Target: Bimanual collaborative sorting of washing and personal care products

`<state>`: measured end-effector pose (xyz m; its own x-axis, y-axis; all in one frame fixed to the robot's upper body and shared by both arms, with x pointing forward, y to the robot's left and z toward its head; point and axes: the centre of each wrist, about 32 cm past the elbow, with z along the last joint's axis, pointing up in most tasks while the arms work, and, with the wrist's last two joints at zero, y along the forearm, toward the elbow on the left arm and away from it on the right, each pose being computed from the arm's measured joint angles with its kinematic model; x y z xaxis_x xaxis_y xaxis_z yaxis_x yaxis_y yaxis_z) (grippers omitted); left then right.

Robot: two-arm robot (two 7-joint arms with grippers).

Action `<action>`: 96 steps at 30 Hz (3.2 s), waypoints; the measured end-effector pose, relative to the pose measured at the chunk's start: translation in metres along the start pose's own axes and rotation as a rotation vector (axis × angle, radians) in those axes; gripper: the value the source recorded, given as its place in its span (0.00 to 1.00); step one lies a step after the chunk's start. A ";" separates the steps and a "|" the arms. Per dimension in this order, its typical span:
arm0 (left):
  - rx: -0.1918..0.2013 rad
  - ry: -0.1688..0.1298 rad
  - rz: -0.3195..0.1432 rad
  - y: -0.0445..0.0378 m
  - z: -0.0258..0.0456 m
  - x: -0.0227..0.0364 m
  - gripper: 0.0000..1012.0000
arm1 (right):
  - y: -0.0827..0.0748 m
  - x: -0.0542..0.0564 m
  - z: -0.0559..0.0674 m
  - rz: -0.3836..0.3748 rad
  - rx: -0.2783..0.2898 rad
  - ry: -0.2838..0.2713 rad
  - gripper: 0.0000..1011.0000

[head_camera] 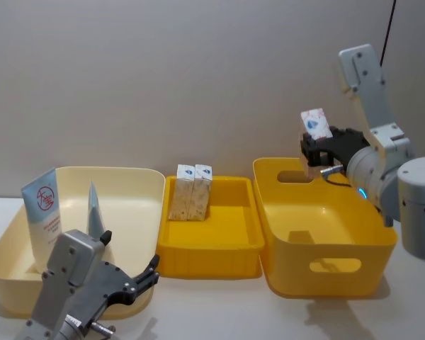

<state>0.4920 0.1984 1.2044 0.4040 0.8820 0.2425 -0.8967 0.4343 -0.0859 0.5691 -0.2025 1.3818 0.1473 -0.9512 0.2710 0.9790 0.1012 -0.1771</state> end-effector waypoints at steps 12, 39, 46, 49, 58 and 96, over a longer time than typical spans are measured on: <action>0.000 0.000 0.000 0.0000 0.0000 0.0000 0.99 | 0.013 0.000 -0.007 0.059 -0.068 0.038 0.44; 0.000 0.000 0.000 0.0000 0.0000 0.0000 0.99 | 0.014 0.003 -0.027 0.073 -0.134 0.045 0.44; 0.000 0.000 0.000 0.0000 0.0000 0.0000 0.99 | 0.013 0.004 -0.033 0.071 -0.155 0.045 0.44; 0.000 0.000 0.000 0.0000 0.0000 0.0000 0.99 | 0.012 0.004 -0.035 0.071 -0.160 0.045 0.52; 0.000 0.000 0.000 0.0000 0.0000 0.0000 0.99 | 0.012 0.004 -0.038 0.070 -0.171 0.045 0.79; -0.013 -0.050 0.047 0.0065 0.0199 0.0349 0.99 | 0.011 0.004 -0.041 0.069 -0.181 0.045 0.99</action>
<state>0.4967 0.2284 1.2316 0.3518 0.8912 0.2863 -0.9117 0.3956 -0.1112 0.5749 -0.2171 1.3425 0.2025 -0.9564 0.2106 0.9248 0.1161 -0.3622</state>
